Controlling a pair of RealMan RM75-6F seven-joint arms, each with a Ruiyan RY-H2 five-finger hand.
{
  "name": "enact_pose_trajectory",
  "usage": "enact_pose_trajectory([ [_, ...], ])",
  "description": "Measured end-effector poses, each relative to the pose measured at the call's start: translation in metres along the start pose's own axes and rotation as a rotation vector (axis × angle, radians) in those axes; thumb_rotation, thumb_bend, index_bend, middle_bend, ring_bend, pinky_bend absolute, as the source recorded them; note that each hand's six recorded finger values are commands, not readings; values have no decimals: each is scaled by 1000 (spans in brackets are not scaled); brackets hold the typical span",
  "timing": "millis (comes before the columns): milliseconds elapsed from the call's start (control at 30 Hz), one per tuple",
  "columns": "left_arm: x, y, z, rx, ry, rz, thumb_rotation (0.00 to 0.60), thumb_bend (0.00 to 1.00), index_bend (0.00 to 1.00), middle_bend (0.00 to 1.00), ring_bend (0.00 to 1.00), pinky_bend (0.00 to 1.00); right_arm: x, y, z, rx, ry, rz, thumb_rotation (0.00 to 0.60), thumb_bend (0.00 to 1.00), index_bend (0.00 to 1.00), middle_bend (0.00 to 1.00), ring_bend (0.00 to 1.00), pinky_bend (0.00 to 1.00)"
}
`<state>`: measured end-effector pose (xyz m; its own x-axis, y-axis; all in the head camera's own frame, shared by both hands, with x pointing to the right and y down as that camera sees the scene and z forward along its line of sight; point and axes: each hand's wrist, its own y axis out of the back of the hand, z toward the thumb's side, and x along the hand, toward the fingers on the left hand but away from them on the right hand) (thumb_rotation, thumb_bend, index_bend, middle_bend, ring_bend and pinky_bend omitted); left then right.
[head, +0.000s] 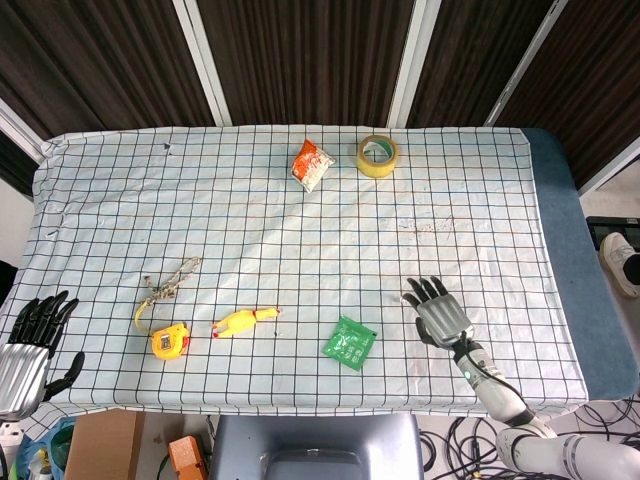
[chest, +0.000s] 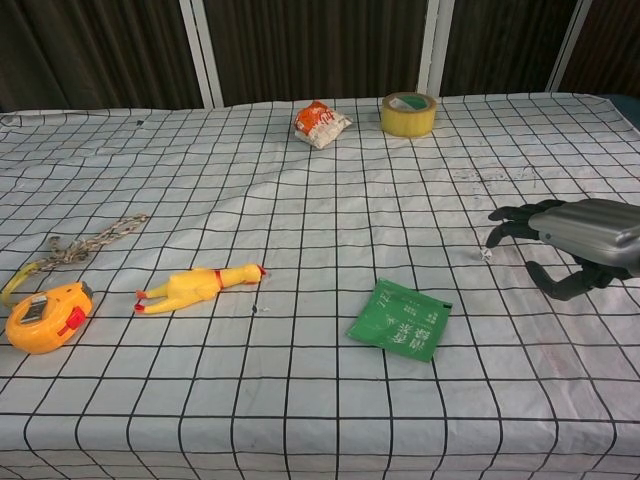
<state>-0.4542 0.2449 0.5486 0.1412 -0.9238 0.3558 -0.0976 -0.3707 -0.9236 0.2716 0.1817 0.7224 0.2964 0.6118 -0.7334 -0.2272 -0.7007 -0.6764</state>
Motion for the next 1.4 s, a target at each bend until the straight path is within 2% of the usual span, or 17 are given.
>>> enact_pose_trajectory([
  [400,0,0,0,-1,1,-1,600,407,0,0,0,0,5,-7,4,23,12,18,510,680,173,0,0,0],
  [633,0,1,0,-2,1,1,600,406,0,0,0,0,24,-17,5,59,27,37,510,680,173,0,0,0],
  [767,-1,1,0,-1,0,4,600,407,0,0,0,0,34,-15,4,70,32,16,510,680,162,0,0,0],
  [867,-2,2,0,-2,0,9,600,406,0,0,0,0,48,-8,2,66,33,-28,509,680,142,0,0,0],
  [1000,-3,4,-1,-4,0,15,600,407,0,0,0,0,77,4,-9,53,16,-108,509,680,55,0,0,0],
  [1100,-5,6,-1,-2,1,23,600,408,0,0,0,0,111,12,-23,44,-25,-176,510,658,3,0,0,0],
  [1400,-7,5,3,3,-9,29,600,407,0,0,0,0,233,35,-59,-40,-205,-459,510,633,0,0,0,0],
])
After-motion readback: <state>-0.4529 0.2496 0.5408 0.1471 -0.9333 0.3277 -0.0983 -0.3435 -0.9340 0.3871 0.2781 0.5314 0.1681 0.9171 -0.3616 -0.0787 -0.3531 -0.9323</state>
